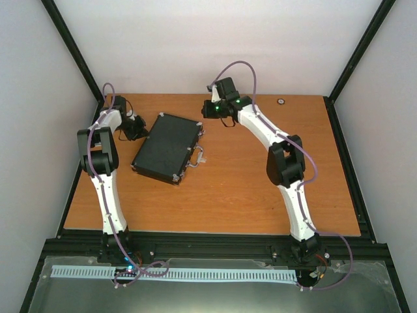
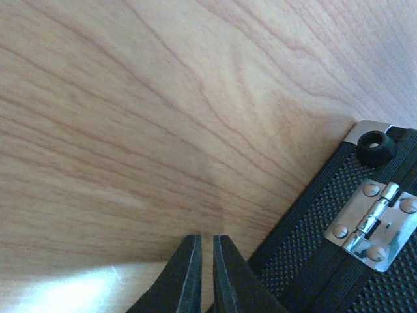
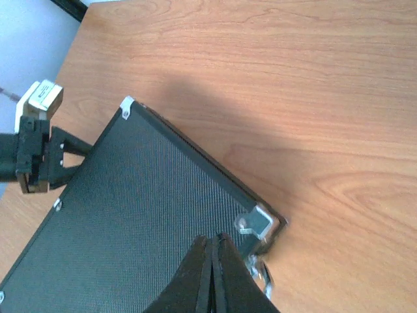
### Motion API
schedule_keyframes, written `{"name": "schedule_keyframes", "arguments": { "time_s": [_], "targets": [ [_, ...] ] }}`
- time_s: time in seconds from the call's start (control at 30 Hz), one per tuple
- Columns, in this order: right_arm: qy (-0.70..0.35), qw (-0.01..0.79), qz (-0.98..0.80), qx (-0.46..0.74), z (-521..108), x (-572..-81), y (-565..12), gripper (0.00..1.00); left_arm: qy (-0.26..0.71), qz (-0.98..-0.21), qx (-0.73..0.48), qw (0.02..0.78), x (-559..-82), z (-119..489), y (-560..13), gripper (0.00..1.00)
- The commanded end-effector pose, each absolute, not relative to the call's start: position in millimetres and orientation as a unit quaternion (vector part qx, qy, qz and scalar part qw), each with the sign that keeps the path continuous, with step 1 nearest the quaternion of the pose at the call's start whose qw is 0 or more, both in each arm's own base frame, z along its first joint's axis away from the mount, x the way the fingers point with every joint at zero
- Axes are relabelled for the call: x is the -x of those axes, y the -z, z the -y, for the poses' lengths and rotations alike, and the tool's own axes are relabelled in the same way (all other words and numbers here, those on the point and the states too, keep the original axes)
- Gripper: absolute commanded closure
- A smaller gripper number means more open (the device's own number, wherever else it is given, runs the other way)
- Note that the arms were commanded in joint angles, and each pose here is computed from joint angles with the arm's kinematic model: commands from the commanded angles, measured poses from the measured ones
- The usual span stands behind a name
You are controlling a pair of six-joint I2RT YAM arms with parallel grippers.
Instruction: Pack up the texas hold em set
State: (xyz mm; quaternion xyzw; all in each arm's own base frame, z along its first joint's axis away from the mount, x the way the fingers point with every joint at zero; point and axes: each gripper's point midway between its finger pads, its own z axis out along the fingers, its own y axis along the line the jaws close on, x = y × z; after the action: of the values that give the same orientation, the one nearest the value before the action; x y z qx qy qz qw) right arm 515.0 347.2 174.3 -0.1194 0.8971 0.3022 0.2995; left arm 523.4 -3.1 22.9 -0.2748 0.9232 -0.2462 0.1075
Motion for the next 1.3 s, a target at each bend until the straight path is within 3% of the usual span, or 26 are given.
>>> {"name": "schedule_keyframes", "arguments": {
  "time_s": [0.0,0.17,0.67,1.27],
  "targets": [
    [-0.334,0.258,-0.899,0.114,-373,-521,-147,0.96,0.248,-0.924,0.281,0.076,-517,5,2,0.92],
    [-0.353,0.226,-0.902,0.108,-380,-517,-125,0.96,0.248,-0.924,0.279,0.077,-521,4,3,0.99],
    [-0.303,0.141,-0.939,0.077,-352,-476,-42,0.97,0.251,-0.923,0.280,0.084,-525,-1,-6,0.99],
    [-0.259,0.132,-0.955,0.052,-317,-471,-13,0.97,0.263,-0.919,0.277,0.092,-534,1,-12,0.99]
  ]
}}
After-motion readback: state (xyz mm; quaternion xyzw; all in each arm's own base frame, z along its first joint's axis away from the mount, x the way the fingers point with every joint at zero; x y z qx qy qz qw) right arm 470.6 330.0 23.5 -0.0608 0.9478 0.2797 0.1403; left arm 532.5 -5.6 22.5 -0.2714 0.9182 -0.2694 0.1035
